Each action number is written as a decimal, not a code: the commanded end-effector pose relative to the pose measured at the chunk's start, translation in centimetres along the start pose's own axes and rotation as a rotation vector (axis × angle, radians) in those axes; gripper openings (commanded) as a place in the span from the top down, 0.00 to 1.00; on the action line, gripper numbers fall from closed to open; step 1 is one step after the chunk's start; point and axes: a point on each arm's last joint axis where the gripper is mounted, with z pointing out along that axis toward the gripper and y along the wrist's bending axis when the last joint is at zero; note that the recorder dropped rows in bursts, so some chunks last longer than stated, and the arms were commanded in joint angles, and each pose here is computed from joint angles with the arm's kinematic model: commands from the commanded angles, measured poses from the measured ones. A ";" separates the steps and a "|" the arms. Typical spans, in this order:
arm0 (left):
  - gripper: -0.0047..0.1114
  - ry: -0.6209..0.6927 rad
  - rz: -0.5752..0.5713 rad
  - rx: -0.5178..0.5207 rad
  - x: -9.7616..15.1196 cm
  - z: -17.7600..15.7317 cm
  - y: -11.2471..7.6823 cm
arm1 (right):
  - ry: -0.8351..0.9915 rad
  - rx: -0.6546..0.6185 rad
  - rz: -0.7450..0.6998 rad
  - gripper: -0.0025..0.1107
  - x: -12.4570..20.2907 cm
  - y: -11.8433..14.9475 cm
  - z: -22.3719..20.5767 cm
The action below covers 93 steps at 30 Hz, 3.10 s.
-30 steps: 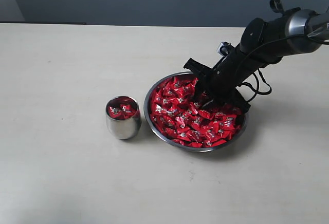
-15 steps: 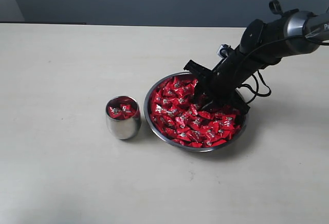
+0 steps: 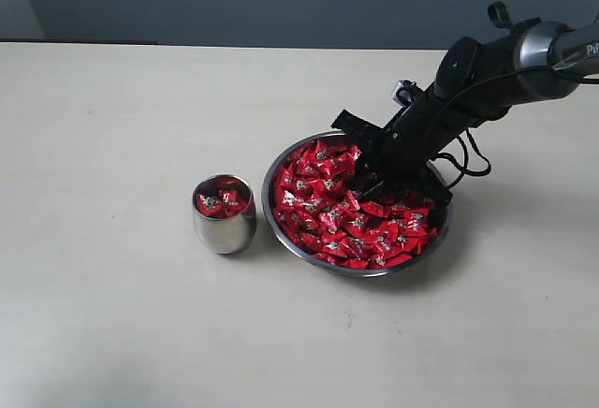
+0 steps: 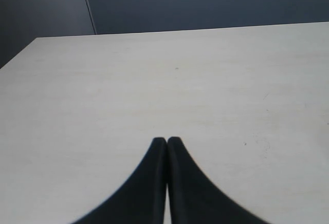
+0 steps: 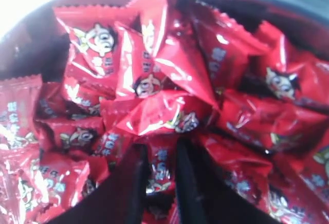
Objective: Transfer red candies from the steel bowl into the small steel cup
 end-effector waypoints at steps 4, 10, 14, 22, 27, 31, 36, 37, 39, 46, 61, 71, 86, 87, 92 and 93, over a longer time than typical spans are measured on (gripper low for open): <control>0.96 -0.008 0.002 0.005 0.1 0.0 0.0 | -0.008 0.007 -0.033 0.98 -0.2 -0.2 0.1; 0.96 -0.008 0.002 0.005 0.1 0.0 0.0 | -0.069 -0.042 -0.073 0.98 -0.4 0.8 -1.8; 0.96 -0.008 0.002 0.005 0.1 0.0 0.0 | -0.084 -0.051 -0.097 0.98 -0.3 1.2 -2.8; 0.96 -0.008 0.002 0.005 0.1 0.0 0.0 | -0.101 -0.032 -0.217 0.98 0.0 1.6 -5.2; 0.96 -0.008 0.002 0.005 0.1 0.0 0.0 | -0.095 -0.049 -0.359 0.98 0.5 2.4 -7.3; 0.96 -0.008 0.002 0.005 0.1 0.0 0.0 | -0.063 -0.070 -0.470 0.98 0.6 3.7 -8.9; 0.96 -0.008 0.002 0.005 0.1 0.0 0.0 | -0.059 -0.152 -0.597 0.98 1.0 6.4 -10.5; 0.96 -0.008 0.002 0.005 0.1 0.0 0.0 | -0.059 -0.164 -0.631 0.98 1.3 7.1 -10.8; 0.96 -0.008 0.002 0.005 0.1 0.0 0.0 | -0.052 -0.180 -0.703 0.98 2.0 8.4 -11.0; 0.96 -0.008 0.002 0.005 0.1 0.0 0.0 | -0.006 -0.237 -0.915 0.98 5.3 13.1 -11.1; 0.96 -0.008 0.002 0.005 0.1 0.0 0.0 | 0.162 -0.075 -1.216 0.98 11.2 15.6 -5.7; 0.96 -0.008 0.002 0.005 0.1 0.0 0.0 | 0.103 -0.056 -1.254 0.98 11.1 15.9 -5.0; 0.96 -0.008 0.002 0.005 0.1 0.0 0.0 | 0.157 -0.025 -1.254 0.77 11.3 15.4 -2.7; 0.96 -0.008 0.002 0.005 0.1 0.0 0.0 | 0.160 -0.024 -1.254 0.73 11.3 15.3 -2.7; 0.96 -0.008 0.002 0.005 0.1 0.0 0.0 | 0.160 -0.026 -1.253 0.66 11.4 15.4 -2.7; 0.96 -0.008 0.002 0.005 0.1 0.0 0.0 | 0.162 -0.025 -1.253 0.66 11.4 15.3 -2.7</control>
